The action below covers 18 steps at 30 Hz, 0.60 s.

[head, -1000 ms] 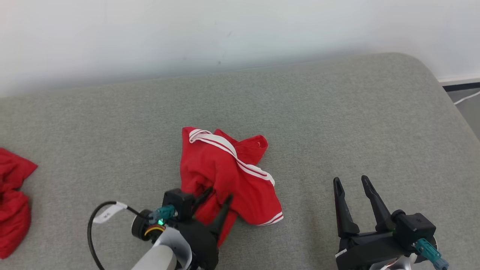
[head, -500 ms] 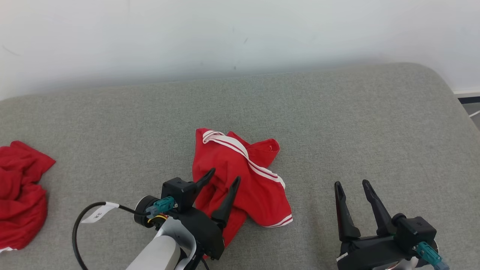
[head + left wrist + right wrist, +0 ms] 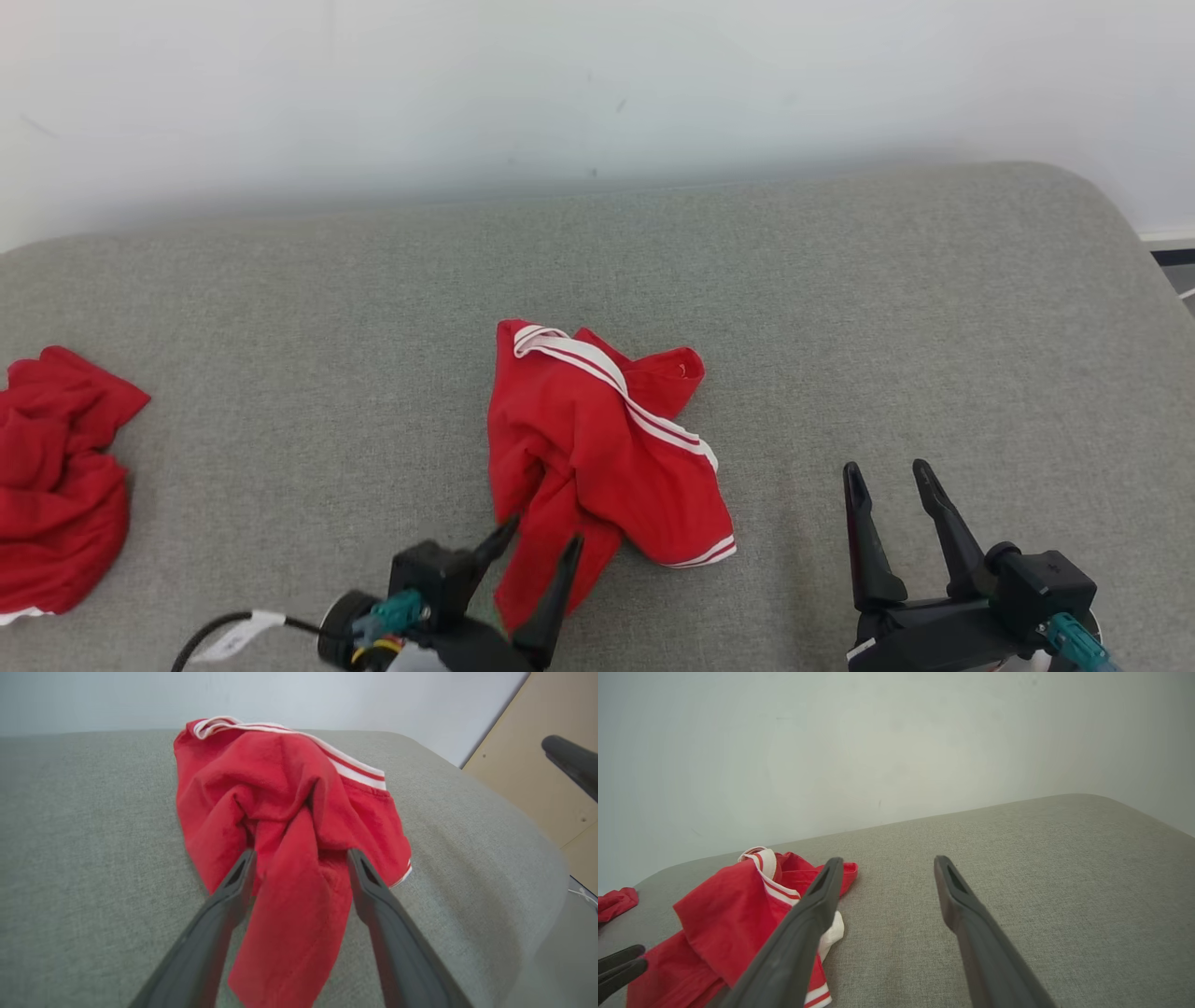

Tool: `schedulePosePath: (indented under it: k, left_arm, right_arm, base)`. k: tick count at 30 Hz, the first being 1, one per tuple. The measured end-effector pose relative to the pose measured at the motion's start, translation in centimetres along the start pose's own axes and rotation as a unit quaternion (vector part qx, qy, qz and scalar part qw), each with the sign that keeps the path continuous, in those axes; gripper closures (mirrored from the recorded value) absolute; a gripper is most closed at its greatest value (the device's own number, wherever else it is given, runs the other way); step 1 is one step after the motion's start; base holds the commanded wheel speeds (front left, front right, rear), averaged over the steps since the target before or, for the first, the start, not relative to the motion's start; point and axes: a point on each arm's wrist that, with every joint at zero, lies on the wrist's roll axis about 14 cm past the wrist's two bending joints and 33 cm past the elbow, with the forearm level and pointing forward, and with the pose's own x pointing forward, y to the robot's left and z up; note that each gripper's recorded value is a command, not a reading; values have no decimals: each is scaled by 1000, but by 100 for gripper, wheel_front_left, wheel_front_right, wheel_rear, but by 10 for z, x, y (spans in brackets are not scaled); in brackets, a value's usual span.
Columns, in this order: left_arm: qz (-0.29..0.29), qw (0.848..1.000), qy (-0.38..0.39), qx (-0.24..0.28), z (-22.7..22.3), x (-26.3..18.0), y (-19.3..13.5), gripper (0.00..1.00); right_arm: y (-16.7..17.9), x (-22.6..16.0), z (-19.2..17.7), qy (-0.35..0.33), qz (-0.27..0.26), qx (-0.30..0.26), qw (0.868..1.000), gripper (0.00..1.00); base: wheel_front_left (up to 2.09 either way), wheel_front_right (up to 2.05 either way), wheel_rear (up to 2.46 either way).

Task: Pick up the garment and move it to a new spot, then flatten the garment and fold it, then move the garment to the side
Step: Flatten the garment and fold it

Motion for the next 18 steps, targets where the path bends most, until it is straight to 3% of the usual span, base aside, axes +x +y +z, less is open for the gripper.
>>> schedulePosePath:
  k: [14, 15, 16, 17, 18]
  left_arm:
    - [33, 997, 64, -29, -50, -31, 7, 0]
    - [33, 997, 64, -36, -50, -31, 6, 5]
    - [34, 997, 66, -38, -52, -31, 6, 61]
    - [34, 996, 69, -37, -54, -31, 5, 100]
    - [35, 996, 69, -38, -55, -31, 6, 100]
  right_arm:
    - [6, 2, -1, 2, 9, 3, 1000, 0]
    - [6, 1, -1, 3, 9, 3, 1000, 0]
    - [6, 1, -1, 4, 8, 2, 1000, 0]
    - [5, 0, -1, 3, 8, 2, 1000, 0]
    - [5, 0, 0, 2, 7, 1, 1000, 0]
  base:
    - [0, 0, 0]
    - [0, 0, 0]
    - [0, 0, 0]
    - [0, 0, 0]
    - [0, 0, 0]
